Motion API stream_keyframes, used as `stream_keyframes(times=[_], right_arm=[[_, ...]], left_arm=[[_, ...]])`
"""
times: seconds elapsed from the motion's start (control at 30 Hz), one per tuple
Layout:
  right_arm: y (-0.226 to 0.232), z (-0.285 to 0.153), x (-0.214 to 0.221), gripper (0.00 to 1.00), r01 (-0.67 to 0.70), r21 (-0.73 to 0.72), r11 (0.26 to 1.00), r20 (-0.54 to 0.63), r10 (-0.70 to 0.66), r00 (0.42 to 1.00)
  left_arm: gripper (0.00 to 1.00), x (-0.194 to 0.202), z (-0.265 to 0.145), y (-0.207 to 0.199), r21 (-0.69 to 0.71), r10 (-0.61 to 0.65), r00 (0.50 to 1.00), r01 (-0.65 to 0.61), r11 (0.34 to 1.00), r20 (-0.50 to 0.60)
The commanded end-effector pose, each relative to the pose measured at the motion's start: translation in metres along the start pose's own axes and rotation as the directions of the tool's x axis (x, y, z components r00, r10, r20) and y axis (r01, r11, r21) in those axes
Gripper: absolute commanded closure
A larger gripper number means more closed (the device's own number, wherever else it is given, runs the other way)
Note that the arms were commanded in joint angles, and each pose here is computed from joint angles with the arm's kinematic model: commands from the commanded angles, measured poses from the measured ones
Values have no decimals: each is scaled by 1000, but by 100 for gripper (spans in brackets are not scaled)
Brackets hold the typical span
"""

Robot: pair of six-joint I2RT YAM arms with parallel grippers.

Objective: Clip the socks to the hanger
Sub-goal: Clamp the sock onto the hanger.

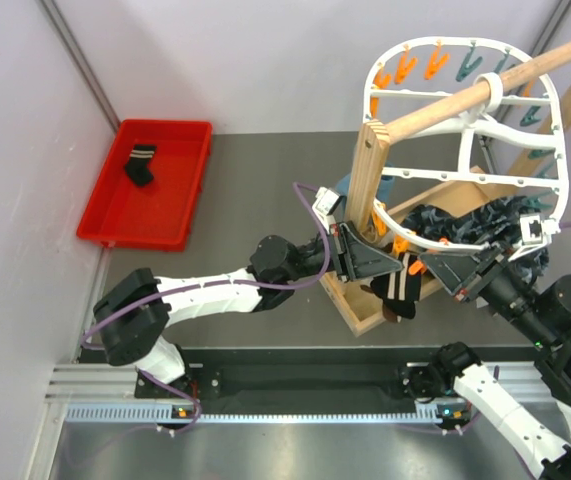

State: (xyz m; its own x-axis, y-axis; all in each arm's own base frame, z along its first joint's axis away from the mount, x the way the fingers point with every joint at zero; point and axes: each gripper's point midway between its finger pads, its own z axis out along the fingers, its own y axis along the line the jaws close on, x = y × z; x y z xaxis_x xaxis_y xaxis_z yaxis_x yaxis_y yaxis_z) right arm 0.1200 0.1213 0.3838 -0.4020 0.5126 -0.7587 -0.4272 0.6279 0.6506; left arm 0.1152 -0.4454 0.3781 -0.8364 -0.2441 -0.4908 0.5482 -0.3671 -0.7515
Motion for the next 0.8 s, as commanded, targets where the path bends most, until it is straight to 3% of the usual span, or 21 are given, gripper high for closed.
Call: stream_keyframes(times=[0.0,0.2,0.4,0.5,0.53,0.63,0.77], right_arm=[[32,-13,28,99,-74,-170,983,-163,46,986],[32,-16,26,61,-66,-171,983,-148,40,988],[28,-14,26,56,-54,-148,987,-149,32,988],[24,-15,23,55,-28,-123,992,-140,10,990],[26,-19,17,51,-12,-118,993,-121,-2,993],[21,-25,11,43,36,-71,997,-112,-44,993],[8,-32,9,37,109,1,994,-126,-108,986]], left_arm=[[100,-6,7,-19,79,34,999,-35,996,25],[100,-3,11,-14,54,29,1000,-29,998,4],[99,4,16,-11,31,43,998,-42,999,-38],[80,8,13,-5,-5,54,997,-55,998,-52],[70,6,11,-3,-34,72,996,-74,997,-46],[57,4,4,1,-96,128,990,-133,986,-54],[49,8,-9,17,-229,165,981,-185,956,-106]])
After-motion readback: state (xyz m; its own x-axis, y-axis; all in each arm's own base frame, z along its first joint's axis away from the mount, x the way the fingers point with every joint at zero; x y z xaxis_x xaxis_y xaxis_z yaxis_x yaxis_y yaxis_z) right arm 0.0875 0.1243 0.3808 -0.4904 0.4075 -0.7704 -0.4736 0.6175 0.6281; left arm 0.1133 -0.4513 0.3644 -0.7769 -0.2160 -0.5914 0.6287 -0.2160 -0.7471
